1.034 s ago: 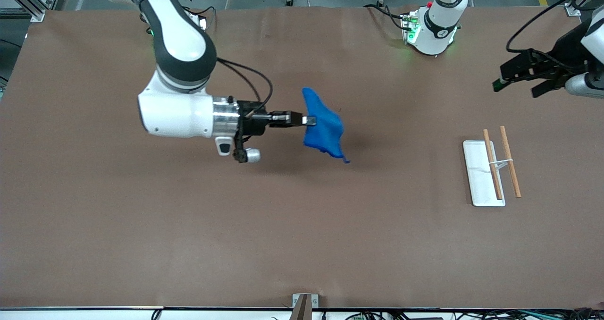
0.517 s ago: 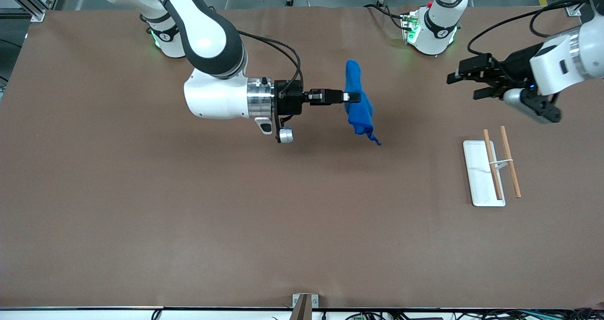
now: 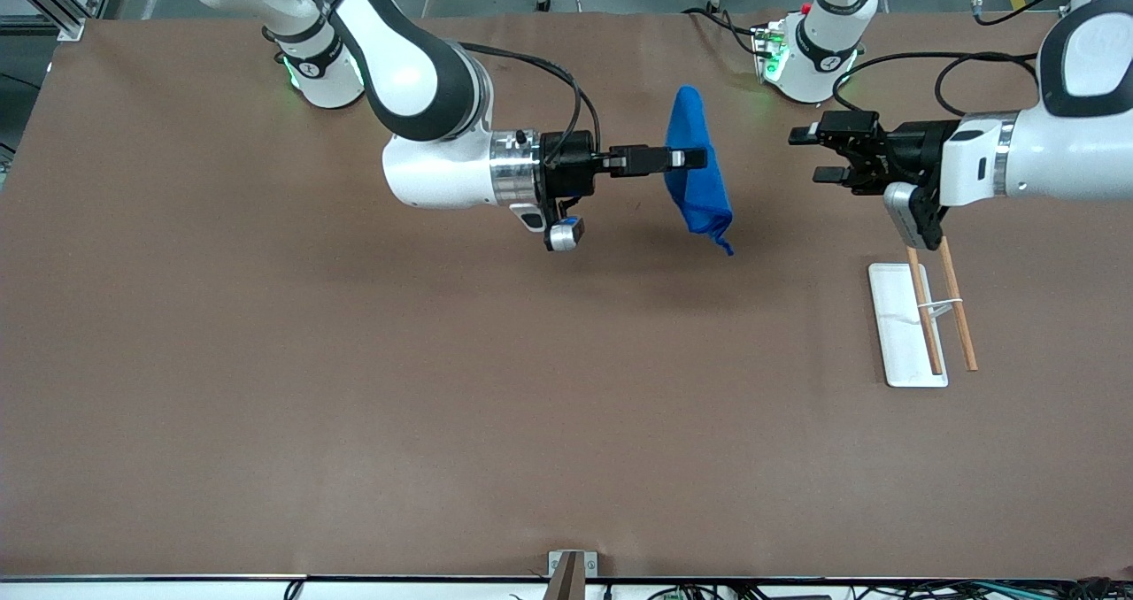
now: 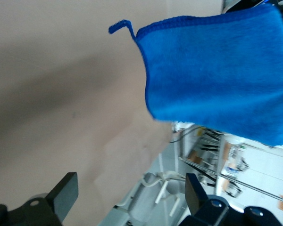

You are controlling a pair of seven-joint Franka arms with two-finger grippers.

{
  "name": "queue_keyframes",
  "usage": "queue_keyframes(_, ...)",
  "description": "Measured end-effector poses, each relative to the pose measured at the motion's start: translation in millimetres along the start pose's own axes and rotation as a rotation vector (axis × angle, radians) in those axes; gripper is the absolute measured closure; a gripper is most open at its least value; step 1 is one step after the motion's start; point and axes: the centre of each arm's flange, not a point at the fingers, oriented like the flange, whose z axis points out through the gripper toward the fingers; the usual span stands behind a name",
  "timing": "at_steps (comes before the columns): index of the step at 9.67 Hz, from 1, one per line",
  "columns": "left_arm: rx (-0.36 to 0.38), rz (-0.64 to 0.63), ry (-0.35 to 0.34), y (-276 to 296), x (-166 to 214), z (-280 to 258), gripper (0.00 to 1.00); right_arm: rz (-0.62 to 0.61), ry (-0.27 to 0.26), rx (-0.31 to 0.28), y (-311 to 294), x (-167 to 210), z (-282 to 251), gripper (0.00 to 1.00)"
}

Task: Right arm passes towel to left arm to hang
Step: 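Hold the towel out while the left gripper reaches and grasps it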

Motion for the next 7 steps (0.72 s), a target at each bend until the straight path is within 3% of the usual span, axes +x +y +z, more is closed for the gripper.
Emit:
queue_keyframes(4, -0.321, 0.054, 0.031, -66, 13, 12, 0.0, 0.033, -0.016, 0.142, 9, -16, 21, 0.96)
queue_keyframes(7, -0.471, 0.091, 0.09, -78, 16, 25, 0.02, 0.033, -0.023, 0.152, 13, -21, 27, 0.96)
